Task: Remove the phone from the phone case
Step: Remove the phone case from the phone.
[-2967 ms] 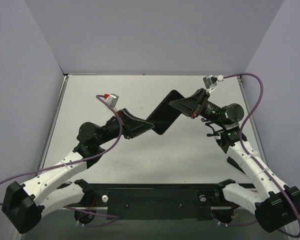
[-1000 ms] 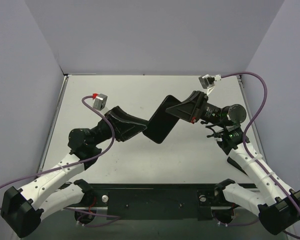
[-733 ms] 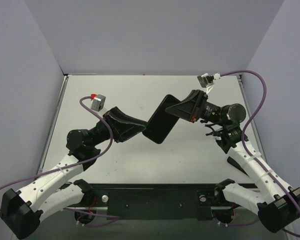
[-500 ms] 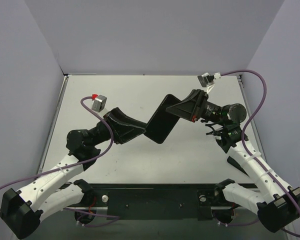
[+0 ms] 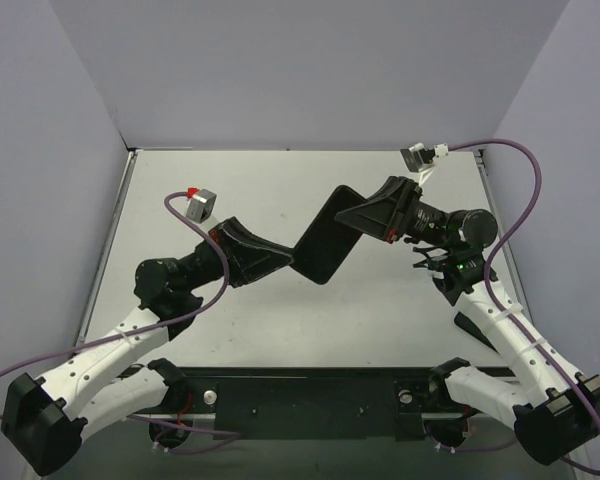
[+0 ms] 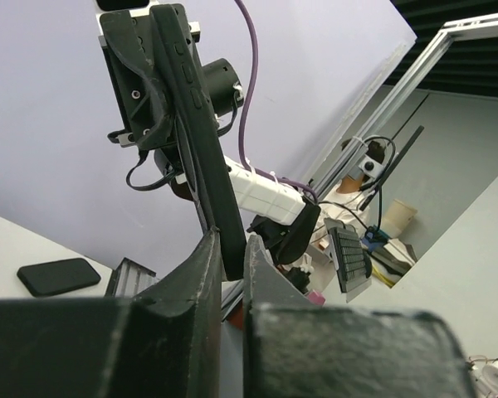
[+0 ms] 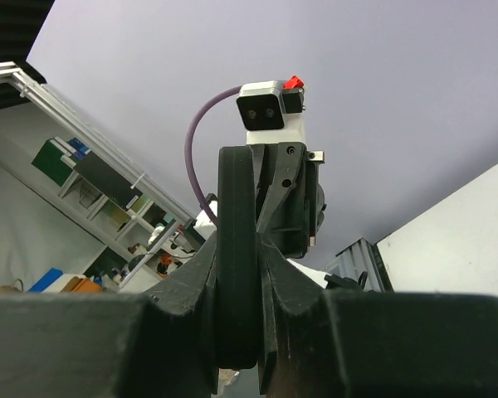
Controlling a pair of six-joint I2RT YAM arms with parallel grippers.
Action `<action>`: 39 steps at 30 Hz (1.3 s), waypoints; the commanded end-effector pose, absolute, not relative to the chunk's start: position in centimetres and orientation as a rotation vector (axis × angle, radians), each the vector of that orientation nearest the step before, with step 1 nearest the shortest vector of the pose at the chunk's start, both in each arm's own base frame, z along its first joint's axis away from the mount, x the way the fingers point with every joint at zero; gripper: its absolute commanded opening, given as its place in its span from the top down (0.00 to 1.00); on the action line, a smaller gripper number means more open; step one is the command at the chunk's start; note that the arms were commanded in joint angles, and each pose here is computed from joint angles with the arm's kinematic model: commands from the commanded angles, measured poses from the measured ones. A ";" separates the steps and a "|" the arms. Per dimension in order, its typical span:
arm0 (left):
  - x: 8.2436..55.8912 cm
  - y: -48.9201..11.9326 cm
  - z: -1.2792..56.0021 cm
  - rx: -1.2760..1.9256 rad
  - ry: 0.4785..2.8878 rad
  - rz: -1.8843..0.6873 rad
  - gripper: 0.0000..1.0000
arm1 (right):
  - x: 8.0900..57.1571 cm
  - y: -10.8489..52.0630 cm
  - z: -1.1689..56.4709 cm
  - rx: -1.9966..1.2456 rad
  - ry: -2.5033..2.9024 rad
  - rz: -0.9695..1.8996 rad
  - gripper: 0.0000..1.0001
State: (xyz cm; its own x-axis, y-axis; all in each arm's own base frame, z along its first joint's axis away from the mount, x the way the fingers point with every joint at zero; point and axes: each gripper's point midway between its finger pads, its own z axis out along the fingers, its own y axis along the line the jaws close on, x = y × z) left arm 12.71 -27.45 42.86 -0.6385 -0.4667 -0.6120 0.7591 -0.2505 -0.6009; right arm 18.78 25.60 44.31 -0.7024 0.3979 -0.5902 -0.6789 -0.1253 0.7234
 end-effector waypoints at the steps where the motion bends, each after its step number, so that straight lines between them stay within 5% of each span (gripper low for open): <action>1: 7.3 -24.6 48.7 0.612 0.797 -2.004 0.94 | 18.3 24.8 48.0 -0.372 1.246 1.890 1.00; 7: 2.1 -22.2 52.3 0.799 0.425 -2.066 1.00 | 20.5 26.1 46.6 -0.364 1.314 1.914 1.00; 13: -0.1 -22.7 53.3 0.922 0.316 -2.033 1.00 | 21.9 26.8 48.7 -0.344 1.220 2.080 1.00; 26: 7.9 -28.2 48.0 0.743 0.794 -1.722 1.00 | 22.0 26.3 50.8 -0.203 1.121 2.307 1.00; 27: 8.6 -28.6 47.4 0.722 0.847 -1.717 0.94 | 21.8 26.1 50.5 -0.228 1.117 2.228 1.00; 30: 9.3 -28.9 46.7 0.655 0.952 -1.764 0.42 | 23.0 26.1 49.1 -0.181 1.250 2.079 1.00; 31: 9.4 -28.8 46.4 0.630 0.964 -1.778 0.38 | 23.6 26.4 48.4 -0.180 1.283 2.026 1.00; 34: 9.5 -28.3 46.2 0.552 0.971 -1.828 0.38 | 23.6 26.1 48.6 -0.176 1.275 1.962 1.00; 37: 11.0 -27.9 46.3 0.439 1.012 -1.795 0.66 | 23.6 25.5 49.4 -0.163 1.221 1.968 1.00; 39: 13.2 -27.3 45.7 0.296 1.095 -1.727 0.69 | 23.7 25.1 49.6 -0.140 1.217 1.962 1.00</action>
